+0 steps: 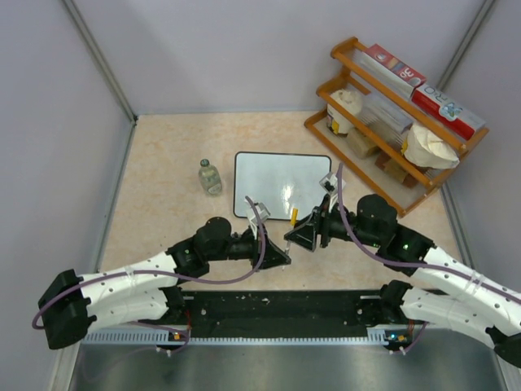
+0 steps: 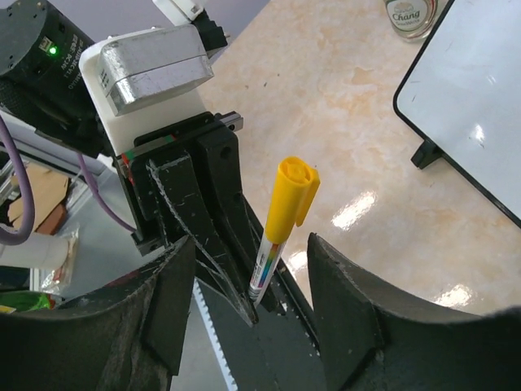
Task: Write a sentence on the whiteboard
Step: Pass from the left arm to the right
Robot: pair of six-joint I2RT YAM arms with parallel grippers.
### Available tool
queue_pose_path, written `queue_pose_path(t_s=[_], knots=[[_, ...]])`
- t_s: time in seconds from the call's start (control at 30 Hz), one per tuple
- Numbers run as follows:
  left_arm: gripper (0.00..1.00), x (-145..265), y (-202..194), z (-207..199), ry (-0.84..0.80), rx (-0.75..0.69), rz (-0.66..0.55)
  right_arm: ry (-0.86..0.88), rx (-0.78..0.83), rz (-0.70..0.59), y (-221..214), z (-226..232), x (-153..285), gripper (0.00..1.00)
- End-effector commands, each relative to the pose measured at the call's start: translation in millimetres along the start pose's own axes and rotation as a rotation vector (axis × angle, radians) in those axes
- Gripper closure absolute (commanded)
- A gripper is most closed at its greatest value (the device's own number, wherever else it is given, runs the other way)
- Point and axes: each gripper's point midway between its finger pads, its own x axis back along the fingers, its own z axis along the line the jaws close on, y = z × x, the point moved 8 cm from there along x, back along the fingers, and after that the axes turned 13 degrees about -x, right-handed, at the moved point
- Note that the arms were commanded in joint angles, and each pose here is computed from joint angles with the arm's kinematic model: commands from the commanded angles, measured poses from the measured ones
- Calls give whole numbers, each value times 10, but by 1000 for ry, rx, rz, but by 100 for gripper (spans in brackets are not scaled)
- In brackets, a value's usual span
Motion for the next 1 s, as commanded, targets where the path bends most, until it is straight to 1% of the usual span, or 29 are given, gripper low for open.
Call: queue_pose_path(t_s=[0.0,0.07,0.2,0.23,0.3,0.33,0.4,0.5,0.6,0.7,0.8,0.9,0.93,0.97], knots=[[100,-37,237,-120,-78,-55,-77,69,28,-5,88,152,8,47],[100,-49,237,-118,-81,-54,-76,72,22,4,69,145,-1,54],[100,-72,228,-118,-86,-47,-70,89,13,9,40,139,-10,63],[100,-70,222,-122,-88,-46,-71,92,10,8,35,138,-11,69],[100,-67,212,-123,-88,-42,-75,109,0,9,25,149,-3,74],[100,-66,210,-125,-87,-43,-77,109,-3,13,12,141,-6,80],[100,-59,215,-129,-87,-45,-81,116,-12,22,-7,144,-3,82],[100,-51,229,-143,-94,-49,-82,100,-22,29,-48,94,-12,82],[100,-48,223,-149,-98,-50,-80,89,-31,35,-74,64,-17,81],[100,-50,218,-170,-110,-52,-77,73,-39,36,-98,30,-21,78],[100,-52,218,-187,-119,-55,-72,73,-42,42,-113,21,-22,78],[100,-45,217,-197,-120,-60,-67,87,-40,54,-123,34,-17,87],[100,-48,215,-195,-116,-59,-68,92,-37,55,-125,42,-14,100],[100,-37,211,-194,-112,-60,-71,96,-34,64,-133,40,-12,100]])
